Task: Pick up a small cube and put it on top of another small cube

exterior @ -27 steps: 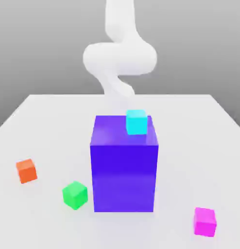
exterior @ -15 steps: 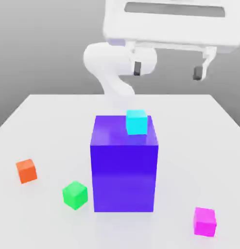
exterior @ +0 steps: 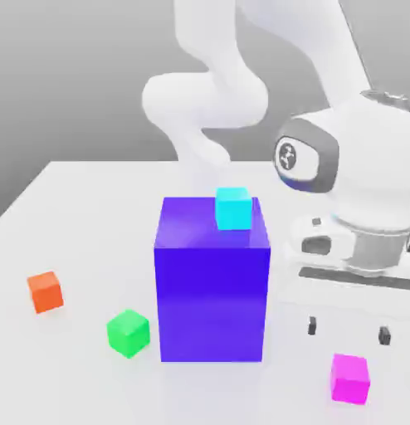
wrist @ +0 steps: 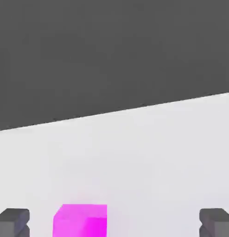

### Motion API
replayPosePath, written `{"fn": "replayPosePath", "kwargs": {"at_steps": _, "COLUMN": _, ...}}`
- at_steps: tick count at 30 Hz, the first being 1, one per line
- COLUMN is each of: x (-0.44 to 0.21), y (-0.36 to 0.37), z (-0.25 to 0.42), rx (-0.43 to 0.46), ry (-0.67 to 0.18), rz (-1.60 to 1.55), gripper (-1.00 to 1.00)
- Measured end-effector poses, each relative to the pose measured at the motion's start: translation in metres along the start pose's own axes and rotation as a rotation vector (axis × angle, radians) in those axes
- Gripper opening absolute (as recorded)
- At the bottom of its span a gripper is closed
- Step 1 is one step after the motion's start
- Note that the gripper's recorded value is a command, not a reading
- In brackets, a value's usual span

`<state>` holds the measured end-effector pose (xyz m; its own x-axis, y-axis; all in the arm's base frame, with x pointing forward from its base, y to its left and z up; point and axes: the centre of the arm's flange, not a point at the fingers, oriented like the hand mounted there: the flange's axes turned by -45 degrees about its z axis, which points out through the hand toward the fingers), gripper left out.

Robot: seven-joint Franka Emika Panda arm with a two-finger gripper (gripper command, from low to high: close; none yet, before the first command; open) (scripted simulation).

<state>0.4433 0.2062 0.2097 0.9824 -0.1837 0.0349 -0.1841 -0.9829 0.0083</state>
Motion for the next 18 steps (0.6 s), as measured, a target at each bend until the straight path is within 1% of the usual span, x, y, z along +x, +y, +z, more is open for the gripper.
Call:
{"fn": "replayPosePath", "kwargs": {"at_steps": 2, "x": -0.008, "y": -0.006, "z": 0.026, "rx": 0.009, "ry": -0.026, "rz": 0.007, "gripper": 0.00}}
{"fn": "replayPosePath", "kwargs": {"at_steps": 5, "x": -0.012, "y": -0.008, "z": 0.065, "rx": 0.011, "ry": -0.033, "rz": 0.009, "gripper": 0.00}}
{"fn": "replayPosePath", "kwargs": {"at_steps": 6, "x": -0.013, "y": -0.008, "z": 0.076, "rx": 0.010, "ry": -0.034, "rz": 0.008, "gripper": -1.00}}
{"fn": "replayPosePath", "kwargs": {"at_steps": 12, "x": -0.014, "y": -0.008, "z": 0.081, "rx": 0.011, "ry": -0.033, "rz": 0.007, "gripper": -1.00}}
{"fn": "replayPosePath", "kwargs": {"at_steps": 18, "x": -0.010, "y": -0.004, "z": 0.025, "rx": 0.009, "ry": -0.039, "rz": 0.012, "gripper": -1.00}}
